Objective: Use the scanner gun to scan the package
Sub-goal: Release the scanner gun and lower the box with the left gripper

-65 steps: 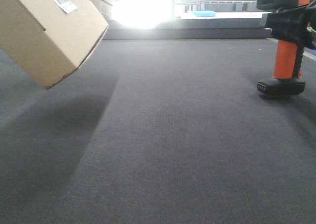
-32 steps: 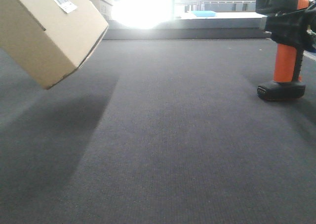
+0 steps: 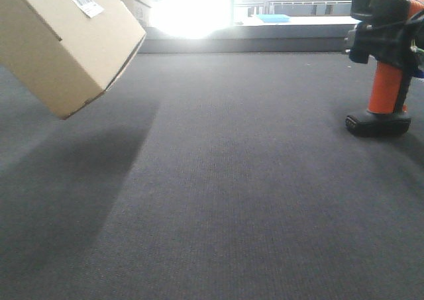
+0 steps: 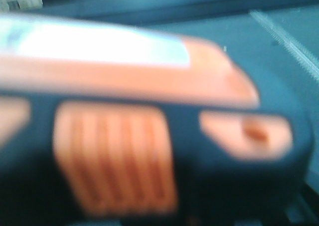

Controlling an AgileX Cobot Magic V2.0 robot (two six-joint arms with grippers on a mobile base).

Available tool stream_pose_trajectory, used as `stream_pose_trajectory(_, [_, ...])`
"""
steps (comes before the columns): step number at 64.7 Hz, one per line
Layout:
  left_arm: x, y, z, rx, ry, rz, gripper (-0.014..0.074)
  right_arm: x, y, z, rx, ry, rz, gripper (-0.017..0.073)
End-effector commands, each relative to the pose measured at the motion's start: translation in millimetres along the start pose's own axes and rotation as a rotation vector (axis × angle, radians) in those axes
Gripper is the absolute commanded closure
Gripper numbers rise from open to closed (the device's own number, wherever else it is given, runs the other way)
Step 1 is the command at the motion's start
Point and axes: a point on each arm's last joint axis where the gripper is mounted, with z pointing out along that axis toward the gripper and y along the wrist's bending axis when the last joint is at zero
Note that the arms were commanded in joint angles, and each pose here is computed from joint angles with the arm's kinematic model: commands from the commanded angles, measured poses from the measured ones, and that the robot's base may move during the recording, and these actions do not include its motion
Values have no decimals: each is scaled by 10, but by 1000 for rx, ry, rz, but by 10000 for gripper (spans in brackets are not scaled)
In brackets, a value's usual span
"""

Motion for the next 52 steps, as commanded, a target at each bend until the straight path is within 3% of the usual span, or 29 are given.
stream_pose_trajectory(1, [-1, -55, -63, 24, -24, 1, 704, -48, 1, -15, -3, 2, -9, 0])
stream_pose_trajectory(16, [-1, -55, -63, 24, -24, 1, 704, -112, 21, -102, -18, 62, -7, 0])
stream_pose_trajectory(27, [-1, -55, -63, 24, -24, 1, 704, -165, 41, -194, -37, 121, -59, 0])
stream_pose_trajectory(52, [0, -50, -63, 19, -24, 2, 704, -338, 85, -479, -88, 228, -67, 0])
